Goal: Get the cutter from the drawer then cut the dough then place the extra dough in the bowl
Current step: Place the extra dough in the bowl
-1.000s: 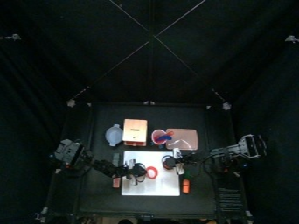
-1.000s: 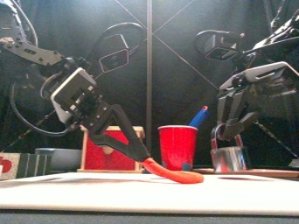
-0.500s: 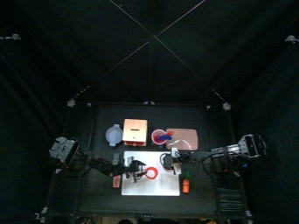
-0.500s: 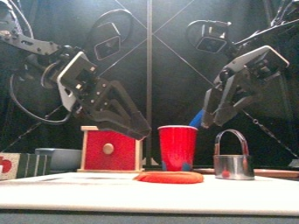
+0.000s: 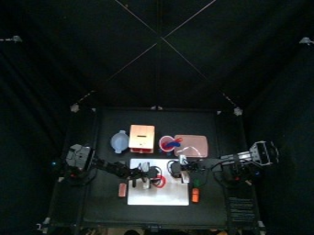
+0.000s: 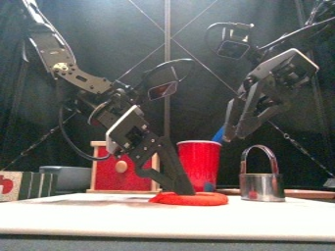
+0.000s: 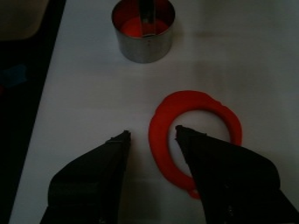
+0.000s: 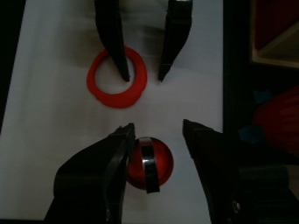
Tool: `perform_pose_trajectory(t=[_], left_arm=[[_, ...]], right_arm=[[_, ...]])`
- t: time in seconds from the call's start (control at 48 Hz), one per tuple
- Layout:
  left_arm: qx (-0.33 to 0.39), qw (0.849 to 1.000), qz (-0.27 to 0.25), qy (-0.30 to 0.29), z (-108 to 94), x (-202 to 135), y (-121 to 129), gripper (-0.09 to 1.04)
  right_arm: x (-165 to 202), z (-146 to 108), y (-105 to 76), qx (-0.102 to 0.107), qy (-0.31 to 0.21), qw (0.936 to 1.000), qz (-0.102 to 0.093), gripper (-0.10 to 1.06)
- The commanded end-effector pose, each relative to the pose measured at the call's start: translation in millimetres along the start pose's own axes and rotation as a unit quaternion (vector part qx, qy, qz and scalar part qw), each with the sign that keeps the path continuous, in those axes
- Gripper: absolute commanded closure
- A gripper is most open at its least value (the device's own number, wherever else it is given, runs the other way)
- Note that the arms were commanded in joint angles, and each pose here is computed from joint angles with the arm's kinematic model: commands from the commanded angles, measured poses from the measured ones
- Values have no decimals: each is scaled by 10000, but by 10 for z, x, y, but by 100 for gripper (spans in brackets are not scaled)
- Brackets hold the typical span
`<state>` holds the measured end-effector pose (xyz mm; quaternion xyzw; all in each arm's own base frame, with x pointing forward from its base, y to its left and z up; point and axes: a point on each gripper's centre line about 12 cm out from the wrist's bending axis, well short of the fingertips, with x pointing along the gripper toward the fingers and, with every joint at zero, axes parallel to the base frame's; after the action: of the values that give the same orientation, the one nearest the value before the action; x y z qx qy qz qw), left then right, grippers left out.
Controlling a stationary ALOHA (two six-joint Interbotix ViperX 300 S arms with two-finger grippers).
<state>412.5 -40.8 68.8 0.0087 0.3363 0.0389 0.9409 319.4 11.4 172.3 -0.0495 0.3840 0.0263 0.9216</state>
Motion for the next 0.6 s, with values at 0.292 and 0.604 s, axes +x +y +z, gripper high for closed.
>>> perform_pose_trajectory(t=[0.292,0.604], left_arm=[[61,9999,-110,-80,131,-66,-15,40],[128,9838,416,-1737,706,-1078,410,40]], right_arm=[[12,24,-11,26,-30,10000,-9,13],[-55,224,-66,-23,-323,9994,-80,13]])
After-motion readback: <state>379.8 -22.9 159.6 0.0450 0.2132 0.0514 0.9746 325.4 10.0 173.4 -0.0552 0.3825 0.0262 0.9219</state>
